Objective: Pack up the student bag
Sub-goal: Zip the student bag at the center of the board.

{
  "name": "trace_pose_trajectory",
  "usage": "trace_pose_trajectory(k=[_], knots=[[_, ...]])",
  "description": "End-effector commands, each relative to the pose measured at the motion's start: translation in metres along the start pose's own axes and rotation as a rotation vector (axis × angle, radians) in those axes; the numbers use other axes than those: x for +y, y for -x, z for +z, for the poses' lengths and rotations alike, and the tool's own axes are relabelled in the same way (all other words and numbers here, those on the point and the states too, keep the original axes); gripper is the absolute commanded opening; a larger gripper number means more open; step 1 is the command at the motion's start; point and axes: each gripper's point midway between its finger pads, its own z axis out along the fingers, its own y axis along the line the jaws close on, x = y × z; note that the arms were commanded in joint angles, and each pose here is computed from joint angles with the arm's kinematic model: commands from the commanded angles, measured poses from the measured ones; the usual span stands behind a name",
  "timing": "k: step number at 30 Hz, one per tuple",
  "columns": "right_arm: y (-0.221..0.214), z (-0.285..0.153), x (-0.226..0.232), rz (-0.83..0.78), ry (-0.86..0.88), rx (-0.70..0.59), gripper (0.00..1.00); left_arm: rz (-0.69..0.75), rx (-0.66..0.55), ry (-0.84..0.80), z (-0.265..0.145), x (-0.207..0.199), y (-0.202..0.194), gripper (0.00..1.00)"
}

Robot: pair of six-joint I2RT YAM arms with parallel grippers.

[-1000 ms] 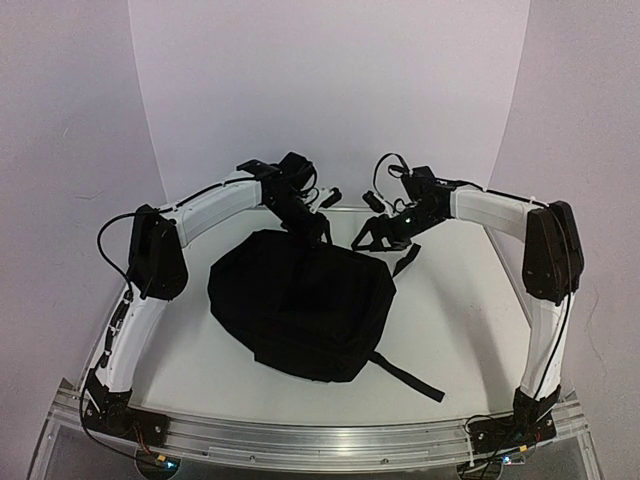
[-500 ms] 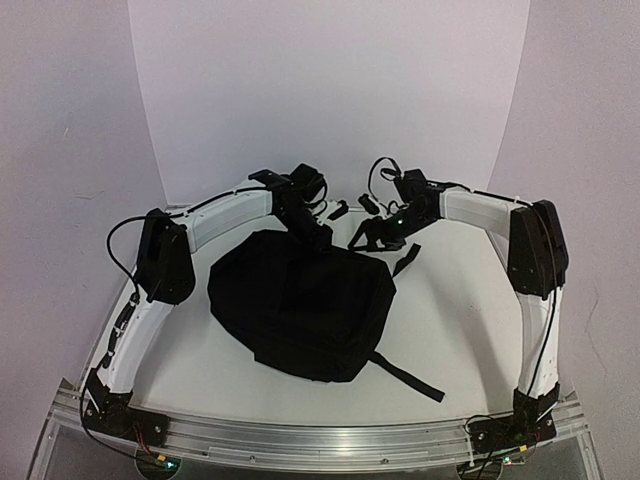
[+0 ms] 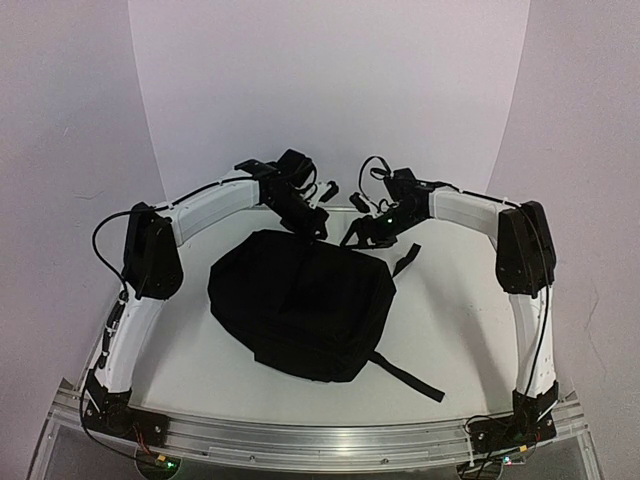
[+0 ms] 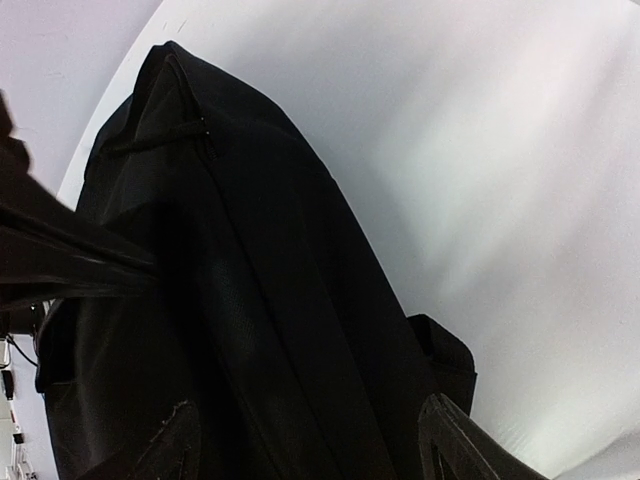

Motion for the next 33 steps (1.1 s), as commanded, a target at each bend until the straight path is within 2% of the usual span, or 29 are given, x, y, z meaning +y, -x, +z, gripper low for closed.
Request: trace_pose_trajectory(k=[1, 7, 13, 18, 19, 22, 26, 28, 33], knots=[[0.014, 0.008, 0.005, -0.039, -0.01, -0.023, 0.75, -0.003, -0.188, -0.057, -0.065, -0.021, 0.05, 0.0], [0.019, 0.021, 0.011, -0.033, 0.006, -0.025, 0.74, -0.015, -0.185, -0.107, -0.073, -0.031, 0.047, 0.0], [0.019, 0.036, 0.014, -0.025, 0.05, -0.016, 0.66, -0.042, -0.133, -0.113, -0.07, -0.031, 0.026, 0.0], [0.009, 0.048, 0.021, 0.004, 0.138, 0.014, 0.66, -0.052, -0.113, -0.099, -0.067, -0.027, 0.016, 0.0], [0.007, 0.05, 0.021, 0.005, 0.143, 0.019, 0.61, -0.055, -0.106, -0.096, -0.065, -0.026, 0.014, 0.0], [0.006, 0.053, 0.018, 0.004, 0.129, 0.021, 0.34, -0.068, -0.084, -0.094, -0.06, -0.024, 0.009, 0.0], [0.012, 0.052, 0.011, 0.009, 0.086, 0.007, 0.04, -0.087, -0.061, -0.115, -0.062, -0.029, 0.004, 0.0], [0.015, 0.052, 0.004, 0.012, 0.045, -0.005, 0.0, -0.092, -0.047, -0.139, -0.066, -0.036, 0.001, 0.0], [0.021, 0.048, -0.016, 0.034, -0.027, -0.025, 0.0, -0.092, 0.015, -0.185, -0.084, -0.059, -0.025, 0.0]])
